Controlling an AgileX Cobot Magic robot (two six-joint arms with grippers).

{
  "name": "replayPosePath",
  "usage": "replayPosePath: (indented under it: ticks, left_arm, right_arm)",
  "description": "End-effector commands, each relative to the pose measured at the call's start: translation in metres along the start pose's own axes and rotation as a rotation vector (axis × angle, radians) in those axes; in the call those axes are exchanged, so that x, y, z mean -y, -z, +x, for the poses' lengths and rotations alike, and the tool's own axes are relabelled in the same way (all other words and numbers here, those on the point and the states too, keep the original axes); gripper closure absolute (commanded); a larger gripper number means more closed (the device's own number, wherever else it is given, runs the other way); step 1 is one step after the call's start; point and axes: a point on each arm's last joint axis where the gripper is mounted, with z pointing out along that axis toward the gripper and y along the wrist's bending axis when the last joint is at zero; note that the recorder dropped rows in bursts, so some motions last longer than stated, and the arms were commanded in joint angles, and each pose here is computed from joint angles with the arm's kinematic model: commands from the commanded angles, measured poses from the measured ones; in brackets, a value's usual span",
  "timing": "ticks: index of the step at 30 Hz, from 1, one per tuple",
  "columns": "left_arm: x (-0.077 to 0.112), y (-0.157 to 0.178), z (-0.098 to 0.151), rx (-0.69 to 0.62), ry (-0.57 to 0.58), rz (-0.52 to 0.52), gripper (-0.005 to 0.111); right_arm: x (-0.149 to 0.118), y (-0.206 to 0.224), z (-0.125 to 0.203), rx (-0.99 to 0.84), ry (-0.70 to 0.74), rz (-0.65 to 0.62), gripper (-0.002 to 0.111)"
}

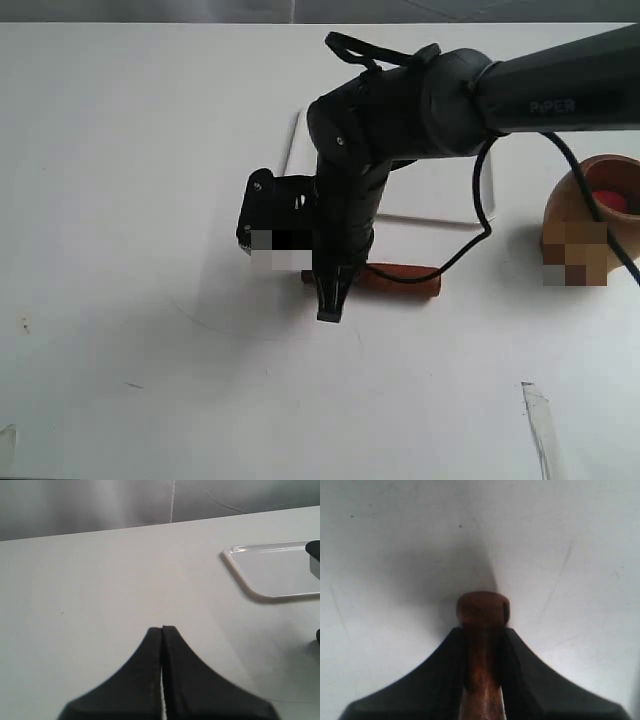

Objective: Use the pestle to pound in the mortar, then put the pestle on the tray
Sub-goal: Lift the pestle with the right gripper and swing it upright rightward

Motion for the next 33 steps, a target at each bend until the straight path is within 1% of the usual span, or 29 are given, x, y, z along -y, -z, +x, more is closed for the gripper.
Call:
replayPosePath:
  ticks: [1,4,6,8,10,11,16,21,24,26,30,33]
  left_arm:
    - [0.001,0.0,0.0,0.007,0.012,0.008,0.107]
    - [0.001,0.0,0.0,0.007,0.012,0.008,0.107]
    - [0.001,0.0,0.0,0.007,0.012,0.008,0.107]
    - [0.001,0.0,0.0,0.007,0.012,0.008,0.107]
    - [0.001,0.0,0.0,0.007,0.012,0.008,0.107]
    - [0.001,0.0,0.0,0.007,0.012,0.008,0.107]
    - [0.001,0.0,0.0,0.007,0.012,0.008,0.107]
    - [0.001,0.0,0.0,0.007,0.012,0.008,0.107]
    - [0.001,0.0,0.0,0.007,0.012,0.008,0.107]
    - [0.001,0.0,0.0,0.007,0.012,0.008,0.107]
    - [0.001,0.0,0.0,0.007,0.012,0.008,0.107]
    - [0.001,0.0,0.0,0.007,0.012,0.008,0.107]
  right_arm:
    - [0.004,0.012,0.0,0.014,0.002,0.072,0.108]
    - [0.009,0.053,-0.001,0.106,-0.043,0.193,0.108]
    - [0.013,0.091,0.0,0.203,-0.12,0.325,0.108]
    - [0.013,0.127,0.009,0.306,-0.218,0.47,0.108]
    - [0.002,0.153,0.028,0.393,-0.278,0.577,0.108]
    - [-0.003,0.163,0.035,0.441,-0.305,0.608,0.108]
    - [-0.032,0.197,0.082,0.654,-0.458,0.787,0.108]
    - [-0.06,0.216,0.133,0.861,-0.645,0.953,0.108]
    - [-0.075,0.216,0.161,0.976,-0.767,1.036,0.108]
    - [-0.081,0.211,0.181,1.02,-0.924,1.072,0.108]
    - [-0.093,0.194,0.216,0.956,-1.055,1.224,0.108]
    - [-0.099,0.185,0.234,0.932,-1.136,1.311,0.108]
